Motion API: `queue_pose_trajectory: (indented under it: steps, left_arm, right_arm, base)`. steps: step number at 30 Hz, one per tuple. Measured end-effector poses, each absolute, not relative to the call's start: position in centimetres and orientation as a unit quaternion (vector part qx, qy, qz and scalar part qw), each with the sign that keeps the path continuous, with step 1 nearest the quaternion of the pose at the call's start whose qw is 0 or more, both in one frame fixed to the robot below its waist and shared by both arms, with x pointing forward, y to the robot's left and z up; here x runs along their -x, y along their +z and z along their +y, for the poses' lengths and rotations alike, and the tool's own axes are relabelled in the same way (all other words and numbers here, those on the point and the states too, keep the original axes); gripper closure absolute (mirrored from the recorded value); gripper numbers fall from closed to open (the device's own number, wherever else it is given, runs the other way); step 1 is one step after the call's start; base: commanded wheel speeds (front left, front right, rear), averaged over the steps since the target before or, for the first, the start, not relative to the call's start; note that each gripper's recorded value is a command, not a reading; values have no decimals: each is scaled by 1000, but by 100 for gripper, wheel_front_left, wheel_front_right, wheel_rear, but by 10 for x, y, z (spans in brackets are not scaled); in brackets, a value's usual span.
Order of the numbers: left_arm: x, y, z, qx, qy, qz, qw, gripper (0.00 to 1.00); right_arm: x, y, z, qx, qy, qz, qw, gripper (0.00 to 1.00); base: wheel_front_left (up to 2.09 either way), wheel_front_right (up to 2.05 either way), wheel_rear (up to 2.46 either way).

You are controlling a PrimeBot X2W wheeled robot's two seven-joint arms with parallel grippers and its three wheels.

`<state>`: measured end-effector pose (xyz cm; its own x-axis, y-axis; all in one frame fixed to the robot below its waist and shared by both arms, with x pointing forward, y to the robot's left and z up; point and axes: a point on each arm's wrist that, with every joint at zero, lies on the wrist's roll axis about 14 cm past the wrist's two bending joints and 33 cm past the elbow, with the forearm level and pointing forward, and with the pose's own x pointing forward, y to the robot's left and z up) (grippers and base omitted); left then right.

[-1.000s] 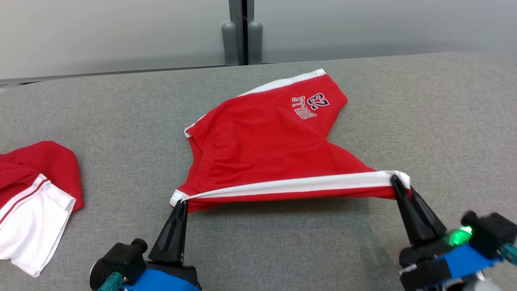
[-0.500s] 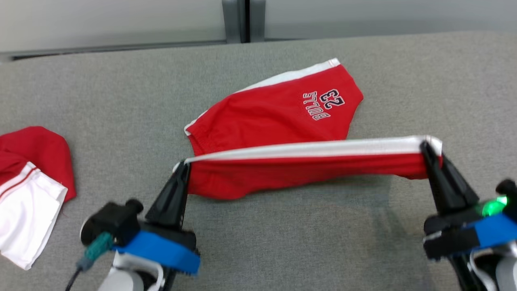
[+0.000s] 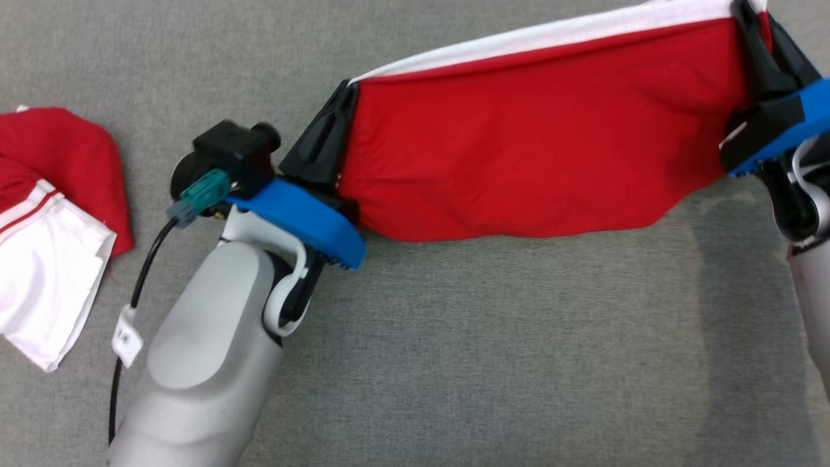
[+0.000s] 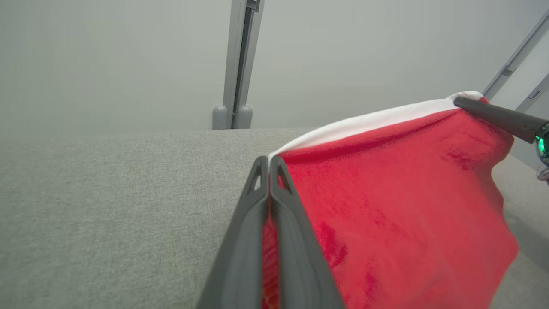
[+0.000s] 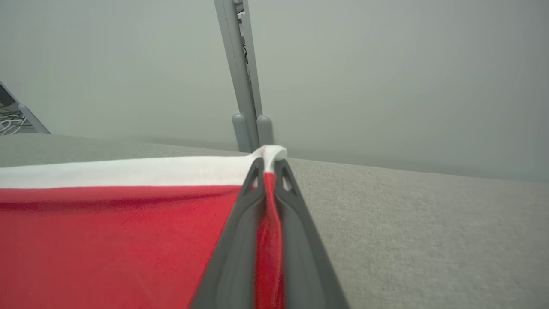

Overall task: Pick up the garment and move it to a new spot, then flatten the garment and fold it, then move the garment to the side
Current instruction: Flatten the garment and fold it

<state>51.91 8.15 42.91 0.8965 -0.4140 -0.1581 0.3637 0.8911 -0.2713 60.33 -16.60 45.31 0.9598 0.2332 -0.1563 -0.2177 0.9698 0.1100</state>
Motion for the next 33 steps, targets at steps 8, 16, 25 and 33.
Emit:
queue_pose_trajectory:
  steps: [8, 16, 25, 33]
  left_arm:
    - [-526, 400, 70, 105, -228, 140, 958, 100]
    - [-528, 405, 76, 75, -232, 113, 963, 0]
    - [-535, 463, 119, 78, -135, 19, 988, 0]
    - [-513, 489, 155, 65, -70, -21, 995, 0]
  right_arm:
    - [-636, 409, -149, -21, 121, 124, 985, 100]
    - [-636, 422, -154, -6, 114, 85, 990, 0]
    - [-608, 479, -164, -18, 106, -2, 994, 0]
    - [-551, 504, -185, -33, 74, -43, 996, 0]
  base:
    - [0, 0, 0]
    - [0, 0, 0]
    - [0, 0, 0]
    - [0, 0, 0]
